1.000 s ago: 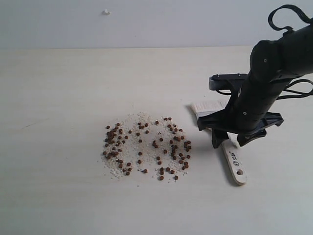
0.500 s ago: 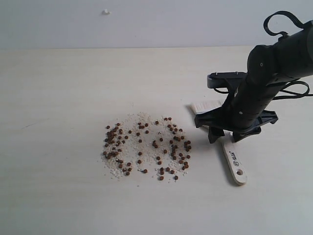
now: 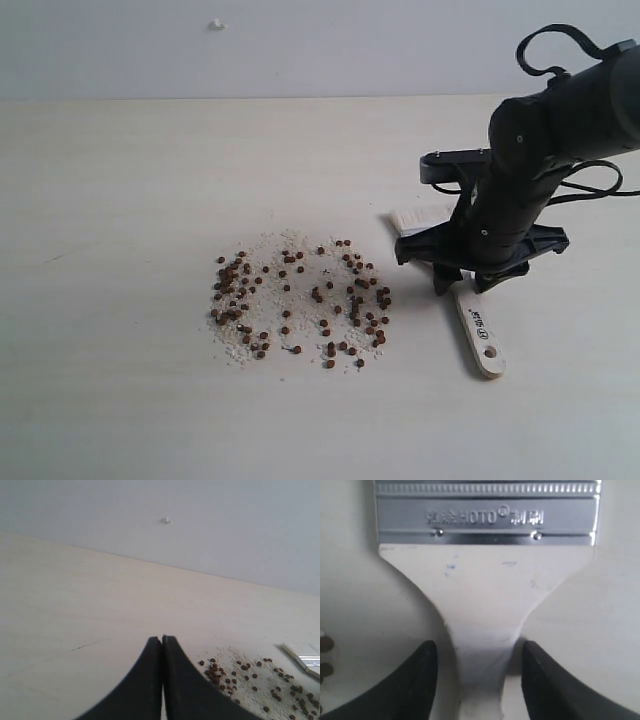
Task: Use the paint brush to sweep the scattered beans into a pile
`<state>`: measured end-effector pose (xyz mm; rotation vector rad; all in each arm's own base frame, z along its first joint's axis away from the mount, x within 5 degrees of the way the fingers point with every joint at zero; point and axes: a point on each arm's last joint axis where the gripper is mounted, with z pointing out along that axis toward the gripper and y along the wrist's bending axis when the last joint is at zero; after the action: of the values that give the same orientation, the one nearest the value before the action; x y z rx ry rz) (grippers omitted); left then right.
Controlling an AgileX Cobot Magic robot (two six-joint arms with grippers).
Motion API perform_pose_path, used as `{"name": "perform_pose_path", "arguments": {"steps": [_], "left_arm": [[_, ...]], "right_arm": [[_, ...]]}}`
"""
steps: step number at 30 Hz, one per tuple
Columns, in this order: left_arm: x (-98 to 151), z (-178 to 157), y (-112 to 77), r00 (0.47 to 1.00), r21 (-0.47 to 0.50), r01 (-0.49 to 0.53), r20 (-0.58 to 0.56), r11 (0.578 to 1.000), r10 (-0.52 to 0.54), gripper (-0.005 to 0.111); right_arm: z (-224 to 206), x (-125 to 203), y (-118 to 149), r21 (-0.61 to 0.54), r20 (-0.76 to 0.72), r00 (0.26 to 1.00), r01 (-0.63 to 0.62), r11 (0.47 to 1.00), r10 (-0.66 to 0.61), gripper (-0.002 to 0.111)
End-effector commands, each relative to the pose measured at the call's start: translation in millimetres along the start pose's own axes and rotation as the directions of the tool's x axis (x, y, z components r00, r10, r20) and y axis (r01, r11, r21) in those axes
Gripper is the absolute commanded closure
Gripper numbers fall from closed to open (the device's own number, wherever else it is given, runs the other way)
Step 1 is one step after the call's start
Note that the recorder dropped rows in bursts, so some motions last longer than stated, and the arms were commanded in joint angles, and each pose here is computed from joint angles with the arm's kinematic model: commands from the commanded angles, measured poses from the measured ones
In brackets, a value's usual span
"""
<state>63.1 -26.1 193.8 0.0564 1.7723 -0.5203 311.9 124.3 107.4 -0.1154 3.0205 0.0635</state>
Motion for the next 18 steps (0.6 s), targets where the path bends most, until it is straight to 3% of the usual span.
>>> {"name": "perform_pose_path", "arguments": {"steps": [1, 3, 9, 13, 18], "left_arm": [[-0.7, -0.7, -0.5, 1.000, 0.007, 0.008, 0.009, 1.000, -0.008, 0.107], [-0.7, -0.7, -0.5, 1.000, 0.007, 0.008, 0.009, 1.000, -0.008, 0.107], [-0.7, -0.7, -0.5, 1.000, 0.007, 0.008, 0.009, 1.000, -0.008, 0.107], [-0.7, -0.7, -0.5, 1.000, 0.007, 0.008, 0.009, 1.000, -0.008, 0.107], [-0.7, -0.7, -0.5, 1.000, 0.007, 0.008, 0.009, 1.000, -0.008, 0.107]], "right_arm": [[14.4, 10.2, 2.7, 0.096, -0.049, 0.999, 0.029, 0.995, -0.024, 0.090], [13.5, 10.8, 1.8, 0.105, -0.057, 0.998, 0.039, 0.994, -0.033, 0.108], [-7.1, 6.6, 1.1, 0.136, -0.105, 0.991, 0.091, 0.986, -0.077, 0.108], [-58.1, 0.3, 2.7, 0.106, 0.021, 0.994, 0.108, 0.989, -0.110, 0.108], [-95.9, 8.0, -1.1, 0.107, 0.065, 0.987, 0.142, 0.984, -0.150, 0.108]]}}
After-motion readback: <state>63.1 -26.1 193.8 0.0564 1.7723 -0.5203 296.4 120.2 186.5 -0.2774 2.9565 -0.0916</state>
